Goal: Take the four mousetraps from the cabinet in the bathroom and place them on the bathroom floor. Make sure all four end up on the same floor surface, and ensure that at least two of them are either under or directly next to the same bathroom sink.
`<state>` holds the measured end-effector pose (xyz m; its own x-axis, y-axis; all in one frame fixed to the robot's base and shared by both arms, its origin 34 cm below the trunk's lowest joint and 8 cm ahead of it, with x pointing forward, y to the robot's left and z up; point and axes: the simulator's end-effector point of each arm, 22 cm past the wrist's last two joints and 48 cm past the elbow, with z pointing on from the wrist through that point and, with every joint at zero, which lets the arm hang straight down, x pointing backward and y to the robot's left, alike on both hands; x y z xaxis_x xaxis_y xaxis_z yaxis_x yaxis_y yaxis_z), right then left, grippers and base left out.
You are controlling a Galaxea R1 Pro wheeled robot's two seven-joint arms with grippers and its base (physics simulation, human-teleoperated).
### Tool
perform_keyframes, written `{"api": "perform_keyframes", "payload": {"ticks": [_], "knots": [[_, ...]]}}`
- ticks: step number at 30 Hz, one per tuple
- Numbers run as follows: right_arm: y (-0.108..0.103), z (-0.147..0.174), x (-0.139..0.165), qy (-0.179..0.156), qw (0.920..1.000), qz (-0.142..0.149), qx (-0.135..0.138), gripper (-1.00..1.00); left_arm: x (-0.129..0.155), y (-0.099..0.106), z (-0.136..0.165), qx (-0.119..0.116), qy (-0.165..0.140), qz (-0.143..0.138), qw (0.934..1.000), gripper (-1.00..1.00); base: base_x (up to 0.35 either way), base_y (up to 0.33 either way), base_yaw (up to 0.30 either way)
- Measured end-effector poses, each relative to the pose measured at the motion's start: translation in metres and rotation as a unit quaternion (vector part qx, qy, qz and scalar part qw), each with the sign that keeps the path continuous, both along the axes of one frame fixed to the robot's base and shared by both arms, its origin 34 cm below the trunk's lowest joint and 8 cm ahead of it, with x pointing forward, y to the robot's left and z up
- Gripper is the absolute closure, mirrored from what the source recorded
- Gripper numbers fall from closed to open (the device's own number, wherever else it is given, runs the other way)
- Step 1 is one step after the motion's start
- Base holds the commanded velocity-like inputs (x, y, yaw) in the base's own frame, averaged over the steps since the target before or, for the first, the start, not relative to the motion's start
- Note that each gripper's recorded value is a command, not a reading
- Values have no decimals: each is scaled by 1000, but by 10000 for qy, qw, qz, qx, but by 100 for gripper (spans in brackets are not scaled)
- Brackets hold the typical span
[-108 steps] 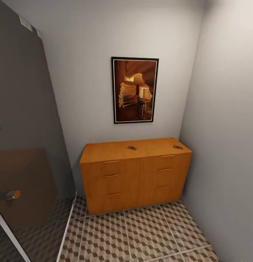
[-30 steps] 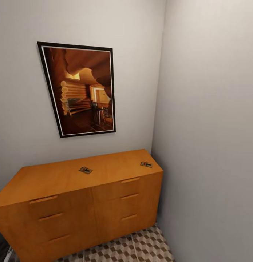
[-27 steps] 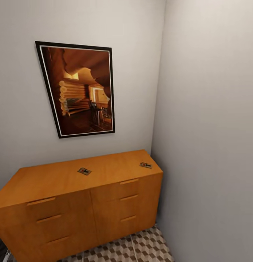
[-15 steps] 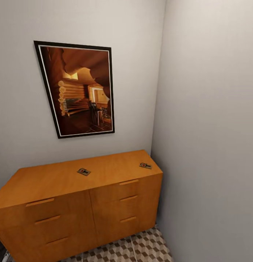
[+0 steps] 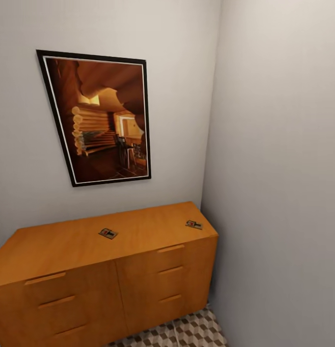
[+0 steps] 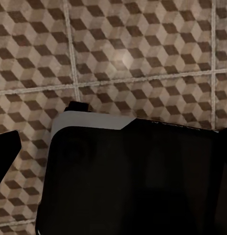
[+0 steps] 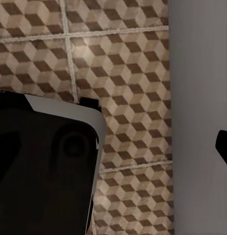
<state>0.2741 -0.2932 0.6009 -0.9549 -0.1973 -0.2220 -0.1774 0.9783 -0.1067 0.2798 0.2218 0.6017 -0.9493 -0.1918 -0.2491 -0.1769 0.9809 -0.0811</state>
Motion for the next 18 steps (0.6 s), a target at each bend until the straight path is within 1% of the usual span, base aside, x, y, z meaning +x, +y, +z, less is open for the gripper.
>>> {"api": "perform_keyframes", "payload": {"ticks": [13, 18], "knots": [[0, 0, -1, 3, 10000, -1, -4, -100, 0, 0, 0, 5, -1, 4, 10000, -100, 309, 0, 0], [-1, 0, 0, 2, 10000, -2, -8, -100, 0, 0, 0, 4, 3, 9, 10000, -100, 187, 0, 0]]}}
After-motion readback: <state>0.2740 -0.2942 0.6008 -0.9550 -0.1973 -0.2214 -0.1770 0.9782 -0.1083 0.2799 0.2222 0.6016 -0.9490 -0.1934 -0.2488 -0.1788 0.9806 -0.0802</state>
